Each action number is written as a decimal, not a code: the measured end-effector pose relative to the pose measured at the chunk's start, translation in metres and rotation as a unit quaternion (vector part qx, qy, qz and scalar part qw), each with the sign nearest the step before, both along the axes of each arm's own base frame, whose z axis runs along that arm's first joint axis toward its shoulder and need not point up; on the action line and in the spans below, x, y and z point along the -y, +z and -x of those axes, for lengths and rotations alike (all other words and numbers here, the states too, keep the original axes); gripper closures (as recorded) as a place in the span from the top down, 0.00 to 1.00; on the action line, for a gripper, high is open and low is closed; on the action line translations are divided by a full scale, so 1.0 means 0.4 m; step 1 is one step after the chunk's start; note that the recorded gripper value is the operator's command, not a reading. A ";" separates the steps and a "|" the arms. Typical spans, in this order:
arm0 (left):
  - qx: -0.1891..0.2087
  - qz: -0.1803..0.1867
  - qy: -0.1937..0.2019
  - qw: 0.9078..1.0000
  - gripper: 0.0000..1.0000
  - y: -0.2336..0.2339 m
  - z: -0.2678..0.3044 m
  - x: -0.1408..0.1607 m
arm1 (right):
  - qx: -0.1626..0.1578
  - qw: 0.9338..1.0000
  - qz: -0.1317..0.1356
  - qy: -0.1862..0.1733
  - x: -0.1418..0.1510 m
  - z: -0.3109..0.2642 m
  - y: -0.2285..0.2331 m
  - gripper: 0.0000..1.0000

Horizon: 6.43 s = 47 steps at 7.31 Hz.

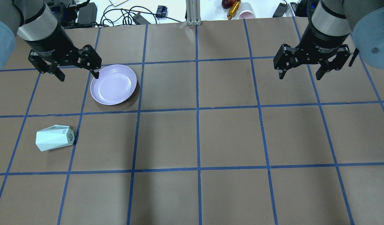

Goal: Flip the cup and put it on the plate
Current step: 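Raise the left gripper from above the white plate and move it outward, then lower the left gripper beside the mint-green cup lying on its side, then close the left gripper on the cup's base end, then lift the cup with the left gripper and rotate it upright, then carry the upright cup over the white plate with the left gripper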

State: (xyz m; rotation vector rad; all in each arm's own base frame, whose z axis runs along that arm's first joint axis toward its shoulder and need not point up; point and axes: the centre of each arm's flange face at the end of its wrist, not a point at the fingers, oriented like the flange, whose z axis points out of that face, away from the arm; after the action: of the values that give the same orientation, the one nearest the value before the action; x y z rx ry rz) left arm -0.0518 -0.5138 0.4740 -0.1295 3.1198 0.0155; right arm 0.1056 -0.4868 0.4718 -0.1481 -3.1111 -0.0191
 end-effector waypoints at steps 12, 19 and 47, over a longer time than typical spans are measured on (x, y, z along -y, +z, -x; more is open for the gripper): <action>-0.220 -0.033 -0.016 0.975 1.00 -0.525 -0.864 -0.174 | 0.000 1.000 0.001 0.000 -0.001 0.000 0.002 1.00; -0.316 -0.030 0.009 0.948 1.00 -0.714 -0.857 -0.143 | 0.000 1.000 0.000 0.000 -0.001 0.000 0.000 1.00; 0.001 0.017 -0.024 1.000 0.00 -0.411 -0.059 0.345 | 0.001 1.000 0.000 0.000 0.000 0.000 0.000 1.00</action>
State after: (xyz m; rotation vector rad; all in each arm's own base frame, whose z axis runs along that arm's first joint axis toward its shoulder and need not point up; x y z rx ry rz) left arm -0.0283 -0.6518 0.3095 -0.0535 3.1216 -0.0396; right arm 0.1058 -0.4868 0.4717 -0.1482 -3.1132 -0.0196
